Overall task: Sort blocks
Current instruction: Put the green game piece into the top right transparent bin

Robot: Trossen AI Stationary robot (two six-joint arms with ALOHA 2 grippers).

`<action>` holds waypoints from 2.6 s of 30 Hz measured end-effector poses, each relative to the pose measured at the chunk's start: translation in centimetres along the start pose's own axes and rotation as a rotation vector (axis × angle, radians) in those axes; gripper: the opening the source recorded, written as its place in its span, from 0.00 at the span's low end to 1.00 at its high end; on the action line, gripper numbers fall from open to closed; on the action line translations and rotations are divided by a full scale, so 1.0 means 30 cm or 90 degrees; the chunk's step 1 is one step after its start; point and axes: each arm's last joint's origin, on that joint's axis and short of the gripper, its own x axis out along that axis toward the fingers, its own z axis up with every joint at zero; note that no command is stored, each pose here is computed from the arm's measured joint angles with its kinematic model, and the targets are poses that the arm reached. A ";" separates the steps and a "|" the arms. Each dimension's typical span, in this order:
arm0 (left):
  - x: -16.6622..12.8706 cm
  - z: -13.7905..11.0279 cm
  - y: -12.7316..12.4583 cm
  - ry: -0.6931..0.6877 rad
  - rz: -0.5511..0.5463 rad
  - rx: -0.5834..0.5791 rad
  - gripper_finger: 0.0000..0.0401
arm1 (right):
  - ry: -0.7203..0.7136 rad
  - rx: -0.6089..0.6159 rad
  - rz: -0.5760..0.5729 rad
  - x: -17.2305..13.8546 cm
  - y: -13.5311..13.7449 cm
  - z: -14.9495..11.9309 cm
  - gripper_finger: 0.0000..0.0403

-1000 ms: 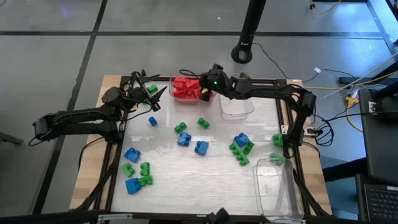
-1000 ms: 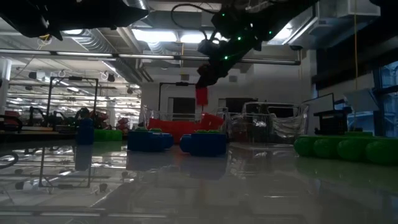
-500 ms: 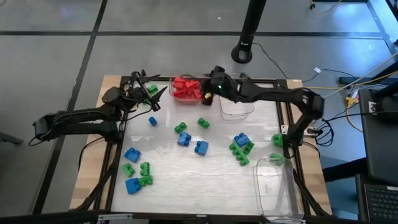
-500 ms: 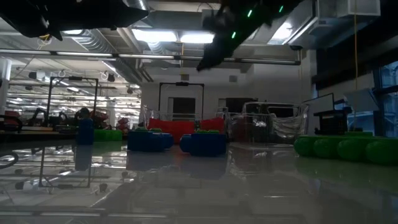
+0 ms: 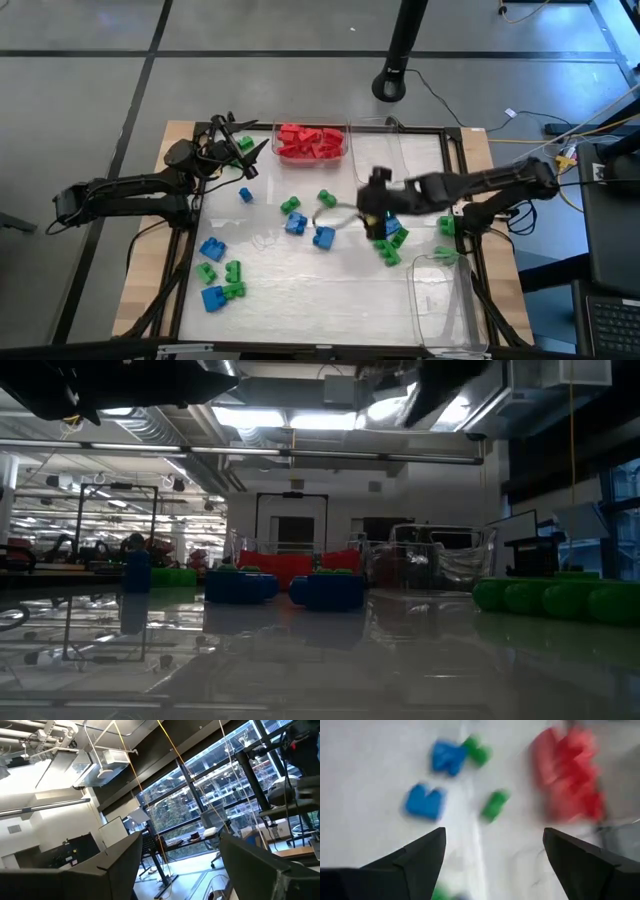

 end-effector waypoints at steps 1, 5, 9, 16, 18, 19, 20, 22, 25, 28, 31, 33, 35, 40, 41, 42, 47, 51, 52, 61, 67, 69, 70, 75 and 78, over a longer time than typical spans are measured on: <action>0.000 0.000 0.000 0.000 0.000 0.000 0.63 | 0.020 0.008 0.015 -0.007 0.026 -0.014 0.83; 0.000 0.000 0.000 0.000 0.000 0.000 0.63 | 0.103 0.043 0.039 -0.006 0.114 -0.061 0.83; 0.000 -0.001 -0.001 0.002 -0.001 -0.009 0.63 | 0.199 0.076 0.041 0.007 0.178 -0.109 0.83; 0.000 -0.001 0.000 0.002 -0.001 -0.010 0.63 | 0.350 0.035 0.037 0.036 0.248 -0.175 0.83; 0.000 -0.001 0.000 0.001 -0.001 -0.007 0.63 | 0.383 0.018 0.022 0.044 0.250 -0.188 0.83; 0.000 -0.001 0.000 0.001 -0.001 -0.007 0.63 | 0.392 0.012 0.016 0.049 0.250 -0.191 0.83; 0.000 -0.001 0.000 0.001 -0.001 -0.007 0.63 | 0.399 0.008 0.012 0.053 0.251 -0.194 0.83; 0.000 -0.001 0.000 0.001 -0.001 -0.006 0.63 | 0.411 0.000 0.007 0.062 0.253 -0.197 0.83; 0.000 -0.001 0.000 0.001 -0.001 -0.005 0.63 | 0.410 0.016 0.005 0.078 0.247 -0.197 0.83; 0.000 -0.001 0.000 0.001 -0.001 -0.005 0.63 | 0.424 0.029 0.003 0.105 0.242 -0.223 0.83; 0.000 -0.001 -0.001 0.002 -0.001 -0.005 0.63 | 0.454 0.052 0.021 0.136 0.236 -0.256 0.79; 0.000 -0.001 0.000 0.002 -0.001 -0.005 0.63 | 0.461 0.066 0.033 0.159 0.238 -0.277 0.74; 0.000 -0.001 0.000 0.002 -0.001 -0.005 0.63 | 0.464 0.074 0.045 0.182 0.235 -0.295 0.66; 0.000 -0.001 0.000 0.001 -0.001 -0.005 0.63 | 0.492 0.052 0.042 0.203 0.233 -0.344 0.50; 0.000 -0.001 0.000 0.001 -0.001 -0.005 0.63 | 0.498 0.053 0.037 0.206 0.233 -0.353 0.48; 0.000 -0.001 0.000 0.001 -0.001 -0.005 0.63 | 0.502 0.054 0.033 0.210 0.232 -0.361 0.46; 0.000 -0.001 0.000 0.001 -0.001 -0.005 0.63 | 0.499 0.083 0.023 0.237 0.222 -0.384 0.42; 0.000 -0.001 0.000 0.001 -0.001 -0.005 0.63 | 0.501 0.109 0.017 0.252 0.190 -0.377 0.42; 0.000 -0.001 0.000 0.001 -0.001 -0.005 0.63 | 0.499 0.114 0.017 0.252 0.181 -0.374 0.42; 0.000 -0.001 -0.001 0.003 -0.002 -0.005 0.63 | 0.488 0.150 0.028 0.264 0.159 -0.376 0.42; 0.000 -0.001 -0.001 0.003 -0.002 -0.005 0.63 | 0.475 0.185 0.049 0.309 0.175 -0.432 0.42; 0.000 -0.001 -0.001 0.003 -0.002 -0.005 0.63 | 0.474 0.187 0.048 0.316 0.175 -0.449 0.42; 0.000 -0.001 -0.001 0.003 -0.002 -0.005 0.63 | 0.473 0.187 0.049 0.318 0.175 -0.453 0.42; 0.000 -0.001 -0.001 0.002 -0.001 -0.005 0.63 | 0.471 0.171 0.047 0.324 0.176 -0.461 0.41; 0.000 -0.001 -0.001 0.002 -0.001 -0.005 0.63 | 0.471 0.153 0.054 0.324 0.176 -0.461 0.34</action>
